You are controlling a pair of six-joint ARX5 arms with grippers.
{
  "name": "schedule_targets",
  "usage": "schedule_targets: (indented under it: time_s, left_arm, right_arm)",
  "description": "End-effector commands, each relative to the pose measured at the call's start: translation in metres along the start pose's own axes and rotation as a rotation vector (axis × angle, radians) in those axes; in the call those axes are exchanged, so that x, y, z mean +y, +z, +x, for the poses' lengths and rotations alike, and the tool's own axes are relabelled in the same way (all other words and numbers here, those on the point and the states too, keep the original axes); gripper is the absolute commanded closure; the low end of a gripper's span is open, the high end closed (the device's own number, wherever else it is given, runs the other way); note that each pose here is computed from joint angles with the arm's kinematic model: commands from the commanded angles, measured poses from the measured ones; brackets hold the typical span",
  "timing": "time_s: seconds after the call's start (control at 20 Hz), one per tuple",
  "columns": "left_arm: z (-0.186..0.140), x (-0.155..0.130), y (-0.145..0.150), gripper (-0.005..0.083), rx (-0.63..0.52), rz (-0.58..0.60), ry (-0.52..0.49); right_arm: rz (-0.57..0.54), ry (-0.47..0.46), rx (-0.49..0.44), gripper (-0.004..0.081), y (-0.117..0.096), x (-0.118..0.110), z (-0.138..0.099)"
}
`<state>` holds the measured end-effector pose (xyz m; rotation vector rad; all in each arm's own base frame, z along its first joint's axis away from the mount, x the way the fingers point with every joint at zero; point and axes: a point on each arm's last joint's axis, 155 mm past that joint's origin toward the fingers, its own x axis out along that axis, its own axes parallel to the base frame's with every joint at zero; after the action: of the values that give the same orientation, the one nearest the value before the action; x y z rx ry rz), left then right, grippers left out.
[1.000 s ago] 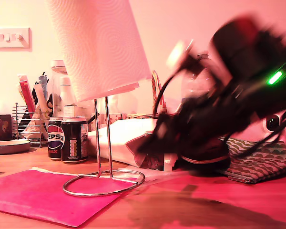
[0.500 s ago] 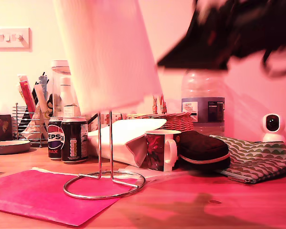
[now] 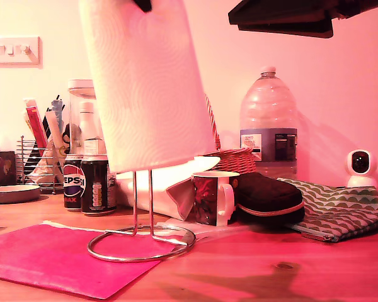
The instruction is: Insert the paper towel roll into the metallic stand.
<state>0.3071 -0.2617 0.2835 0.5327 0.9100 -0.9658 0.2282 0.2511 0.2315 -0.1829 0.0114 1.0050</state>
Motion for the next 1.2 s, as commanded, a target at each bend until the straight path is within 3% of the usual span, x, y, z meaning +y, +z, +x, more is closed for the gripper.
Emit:
schedule_targets:
  time_s: [0.0, 0.25, 0.4, 0.6, 1.05, 1.1, 1.15]
  left_arm:
    - [0.0115, -0.0053, 0.0012, 0.0797, 0.01, -0.004, -0.026]
    - [0.0117, -0.0073, 0.0018, 0.0636, 0.01, -0.022, -0.028]
    - [0.0117, -0.0072, 0.0017, 0.062, 0.01, -0.023, -0.028]
    - [0.0117, -0.0076, 0.0018, 0.0499, 0.01, -0.026, -0.029]
    - [0.0104, -0.0085, 0.0024, 0.0513, 0.007, -0.046, -0.028]
    - [0.0082, -0.0089, 0.0028, 0.0563, 0.002, -0.045, -0.026]
    - [0.0057, -0.0092, 0.0032, 0.0667, -0.003, -0.058, -0.023]
  right_arm:
    - [0.003, 0.005, 0.008, 0.0611, -0.0053, 0.0026, -0.0002]
    - [-0.002, 0.003, -0.008, 0.0611, -0.0014, 0.0019, -0.0002]
    - [-0.002, 0.003, -0.008, 0.0611, -0.0014, 0.0019, -0.0002]
    - [-0.006, 0.001, -0.015, 0.0611, 0.0006, 0.0015, -0.0003]
    - [-0.004, 0.002, -0.013, 0.0613, 0.0001, 0.0017, -0.0002]
    - [-0.004, 0.002, -0.013, 0.0614, 0.0001, 0.0017, -0.0002]
    - [-0.003, 0.002, -0.014, 0.0634, 0.0004, 0.0016, -0.0002]
